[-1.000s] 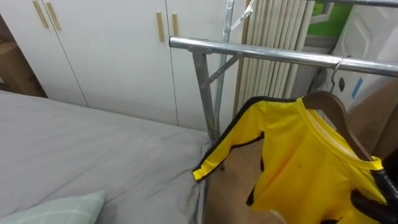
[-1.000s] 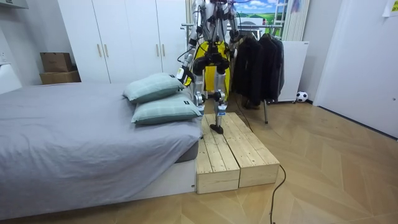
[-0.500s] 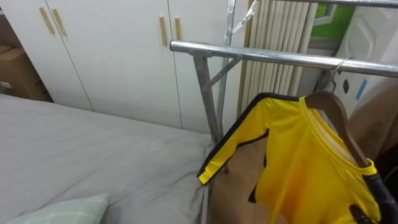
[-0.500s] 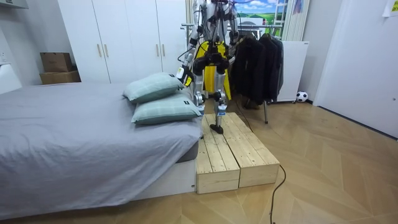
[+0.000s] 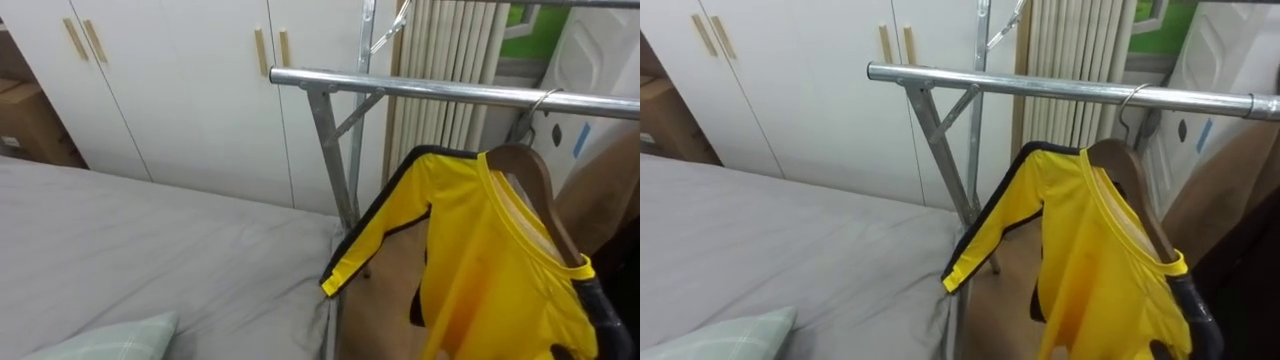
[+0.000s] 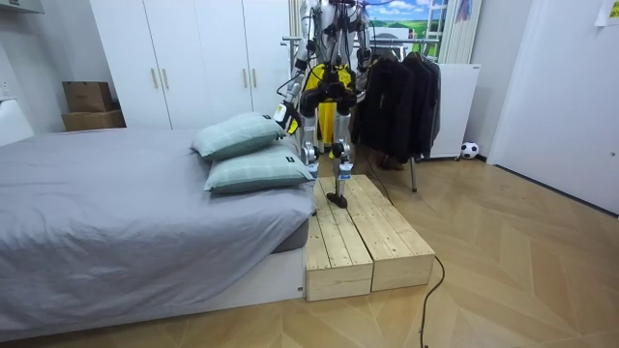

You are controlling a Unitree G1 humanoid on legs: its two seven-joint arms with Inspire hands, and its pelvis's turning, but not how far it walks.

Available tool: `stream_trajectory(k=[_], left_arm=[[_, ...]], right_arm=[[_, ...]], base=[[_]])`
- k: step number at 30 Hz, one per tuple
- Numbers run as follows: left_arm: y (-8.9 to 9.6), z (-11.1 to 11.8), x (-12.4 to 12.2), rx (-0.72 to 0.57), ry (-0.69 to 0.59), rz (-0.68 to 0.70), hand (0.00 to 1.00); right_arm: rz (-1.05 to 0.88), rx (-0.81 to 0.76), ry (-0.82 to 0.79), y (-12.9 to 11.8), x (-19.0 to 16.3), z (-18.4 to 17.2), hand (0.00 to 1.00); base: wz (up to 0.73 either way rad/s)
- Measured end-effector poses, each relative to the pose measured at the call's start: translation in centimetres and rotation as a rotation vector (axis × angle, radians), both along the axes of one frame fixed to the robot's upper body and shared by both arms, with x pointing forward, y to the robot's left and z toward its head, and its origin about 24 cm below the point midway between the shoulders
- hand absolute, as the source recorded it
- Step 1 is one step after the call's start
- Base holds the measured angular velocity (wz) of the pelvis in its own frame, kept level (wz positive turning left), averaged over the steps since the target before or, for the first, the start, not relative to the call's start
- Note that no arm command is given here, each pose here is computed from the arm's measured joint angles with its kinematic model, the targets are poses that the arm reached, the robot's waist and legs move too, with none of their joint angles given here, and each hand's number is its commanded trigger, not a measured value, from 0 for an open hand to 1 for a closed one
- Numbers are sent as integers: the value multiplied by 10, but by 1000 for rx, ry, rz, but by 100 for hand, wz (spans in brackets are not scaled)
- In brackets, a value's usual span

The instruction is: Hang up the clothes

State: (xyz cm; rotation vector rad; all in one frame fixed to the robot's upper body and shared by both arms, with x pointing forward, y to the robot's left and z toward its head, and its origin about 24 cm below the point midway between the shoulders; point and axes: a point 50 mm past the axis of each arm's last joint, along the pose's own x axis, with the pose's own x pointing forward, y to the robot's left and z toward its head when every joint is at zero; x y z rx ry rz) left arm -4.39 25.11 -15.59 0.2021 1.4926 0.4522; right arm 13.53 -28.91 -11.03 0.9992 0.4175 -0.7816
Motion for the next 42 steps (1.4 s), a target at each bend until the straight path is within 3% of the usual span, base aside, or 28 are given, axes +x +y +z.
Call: stream_trajectory(k=[11,25,29,42], left_arm=[[0,0,-5,12,21,16,0],[1,0,-6,25,24,24,0],[1,0,-5,29,24,26,0],[4,-1,-1,38,13,53,0]], right_arm=[[106,-124,166,-2,-22,-7,0],[326,-434,447,-5,-39,-9,0],[366,-435,508,3,-55,-17,0],[770,-577,723,26,-93,-36,0]], base=[[-2],[-3],[-4],[-4]])
